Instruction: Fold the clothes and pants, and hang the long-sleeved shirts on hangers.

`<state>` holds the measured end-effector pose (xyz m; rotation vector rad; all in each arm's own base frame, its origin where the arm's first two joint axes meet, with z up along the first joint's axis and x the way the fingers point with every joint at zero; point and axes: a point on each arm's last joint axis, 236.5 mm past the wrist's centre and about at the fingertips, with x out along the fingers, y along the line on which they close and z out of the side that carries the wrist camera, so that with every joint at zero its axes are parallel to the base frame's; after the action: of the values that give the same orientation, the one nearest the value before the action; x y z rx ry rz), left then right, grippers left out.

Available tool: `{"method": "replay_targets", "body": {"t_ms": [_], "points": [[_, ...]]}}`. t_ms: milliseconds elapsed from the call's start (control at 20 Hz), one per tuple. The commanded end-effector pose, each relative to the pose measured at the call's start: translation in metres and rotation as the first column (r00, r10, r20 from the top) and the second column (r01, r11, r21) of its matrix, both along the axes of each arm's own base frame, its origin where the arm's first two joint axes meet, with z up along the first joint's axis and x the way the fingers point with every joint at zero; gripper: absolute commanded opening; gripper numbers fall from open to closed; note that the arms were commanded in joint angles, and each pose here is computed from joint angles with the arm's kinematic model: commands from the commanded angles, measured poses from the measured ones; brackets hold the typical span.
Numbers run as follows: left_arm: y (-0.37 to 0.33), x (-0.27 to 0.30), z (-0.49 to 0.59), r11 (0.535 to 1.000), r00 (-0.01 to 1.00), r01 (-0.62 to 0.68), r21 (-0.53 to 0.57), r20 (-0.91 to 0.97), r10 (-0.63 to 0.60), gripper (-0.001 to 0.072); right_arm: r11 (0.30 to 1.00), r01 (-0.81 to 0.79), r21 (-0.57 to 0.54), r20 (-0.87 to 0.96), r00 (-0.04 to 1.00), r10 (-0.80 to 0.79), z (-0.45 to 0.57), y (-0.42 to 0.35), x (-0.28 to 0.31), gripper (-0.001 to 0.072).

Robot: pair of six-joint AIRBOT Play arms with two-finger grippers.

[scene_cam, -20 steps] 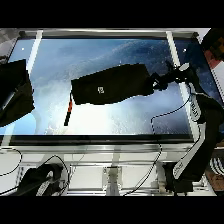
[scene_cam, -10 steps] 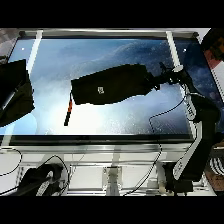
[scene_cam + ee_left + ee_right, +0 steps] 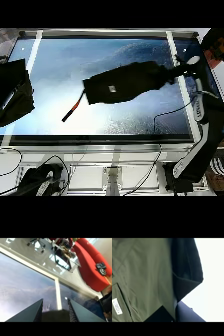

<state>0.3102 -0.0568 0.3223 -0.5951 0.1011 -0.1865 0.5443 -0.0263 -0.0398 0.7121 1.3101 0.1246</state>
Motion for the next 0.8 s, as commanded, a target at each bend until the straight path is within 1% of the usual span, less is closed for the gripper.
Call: {"method": "replay_targets", "body": {"t_ms": [0, 100, 250, 350, 450, 500, 550, 650, 750], "points": [[0.0, 0.0, 0.005, 1.0, 1.0, -0.002, -0.007, 0.02, 0.002, 0.0367, 0.98, 0.109, -0.169, -0.084, 0.989, -0.124, 0.023, -0.107, -0.046, 0.0002], [0.001, 0.0, 0.01, 1.0, 0.999, -0.006, -0.012, 0.043, 0.006, 0.0367, 0.958, 0.208, -0.199, -0.073, 0.971, -0.226, 0.044, -0.158, -0.069, 0.0002], [0.003, 0.0, 0.022, 1.0, 0.996, -0.013, -0.028, 0.088, 0.015, 0.036, 0.874, 0.384, -0.297, -0.065, 0.905, -0.42, 0.075, -0.236, -0.119, 0.0001], [0.004, 0.0, 0.027, 0.999, 0.994, -0.016, -0.039, 0.108, 0.02, 0.036, 0.797, 0.424, -0.429, -0.119, 0.848, -0.516, 0.087, -0.282, -0.176, 0.0001], [0.004, 0.0, 0.028, 0.999, 0.994, -0.016, -0.039, 0.111, 0.021, 0.036, 0.698, 0.437, -0.567, -0.168, 0.768, -0.618, 0.104, -0.322, -0.239, 0.0002], [0.004, 0.0, 0.028, 0.999, 0.994, -0.016, -0.039, 0.112, 0.021, 0.036, 0.651, 0.457, -0.607, -0.16, 0.731, -0.663, 0.114, -0.337, -0.26, 0.0002], [0.004, 0.0, 0.028, 0.999, 0.994, -0.016, -0.039, 0.112, 0.021, 0.036, 0.603, 0.489, -0.631, -0.138, 0.694, -0.707, 0.125, -0.348, -0.277, 0.0002], [0.004, 0.001, 0.027, 0.999, 0.994, -0.017, -0.039, 0.111, 0.021, 0.036, 0.533, 0.546, -0.646, -0.094, 0.636, -0.766, 0.143, -0.361, -0.302, 0.0001], [0.004, 0.002, 0.026, 0.999, 0.994, -0.017, -0.038, 0.106, 0.021, 0.036, 0.498, 0.568, -0.655, -0.079, 0.604, -0.793, 0.153, -0.367, -0.32, 0.0002]]}}
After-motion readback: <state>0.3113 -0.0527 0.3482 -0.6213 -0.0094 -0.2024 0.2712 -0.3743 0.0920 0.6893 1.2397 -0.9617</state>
